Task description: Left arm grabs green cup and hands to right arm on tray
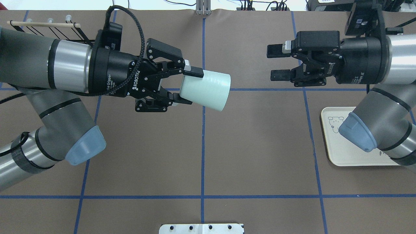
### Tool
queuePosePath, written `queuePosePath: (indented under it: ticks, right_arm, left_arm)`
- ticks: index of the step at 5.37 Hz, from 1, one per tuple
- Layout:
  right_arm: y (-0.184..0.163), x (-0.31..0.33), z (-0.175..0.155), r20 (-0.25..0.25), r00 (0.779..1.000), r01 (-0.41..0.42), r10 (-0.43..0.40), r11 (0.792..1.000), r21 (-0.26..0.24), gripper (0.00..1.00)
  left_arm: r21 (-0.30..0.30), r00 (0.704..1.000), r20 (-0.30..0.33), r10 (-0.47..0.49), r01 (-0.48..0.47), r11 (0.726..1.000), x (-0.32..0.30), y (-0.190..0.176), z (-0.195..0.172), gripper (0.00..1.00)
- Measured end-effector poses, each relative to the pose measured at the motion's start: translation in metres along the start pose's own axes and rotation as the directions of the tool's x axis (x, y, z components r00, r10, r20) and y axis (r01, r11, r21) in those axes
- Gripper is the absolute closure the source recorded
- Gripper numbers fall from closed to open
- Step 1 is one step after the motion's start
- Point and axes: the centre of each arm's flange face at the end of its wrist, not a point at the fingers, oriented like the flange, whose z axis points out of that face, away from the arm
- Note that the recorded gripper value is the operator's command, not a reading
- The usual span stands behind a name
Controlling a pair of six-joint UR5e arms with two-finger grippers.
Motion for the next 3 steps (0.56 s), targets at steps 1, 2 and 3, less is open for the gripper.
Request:
queuePosePath:
  ticks: [1,2,3]
  right_arm:
    - [0.0075,-0.0001,-0.0016,0.082,0.996,-0.017,0.017,1.0,-0.006,0.01]
    - [0.0112,-0.0014,-0.0046,0.132,0.991,-0.034,0.035,0.999,-0.008,0.01]
    - [0.0141,-0.003,-0.0076,0.181,0.982,-0.055,0.055,0.998,-0.008,0.0]
  left_arm:
    - [-0.017,0.997,-0.063,-0.049,0.048,0.999,0.0041,0.0034,-0.0062,0.85]
    - [-0.025,0.987,-0.131,-0.091,0.088,0.996,0.0077,0.0046,-0.0119,0.85]
    - [-0.036,0.977,-0.174,-0.121,0.117,0.992,0.0089,0.0053,-0.0159,0.85]
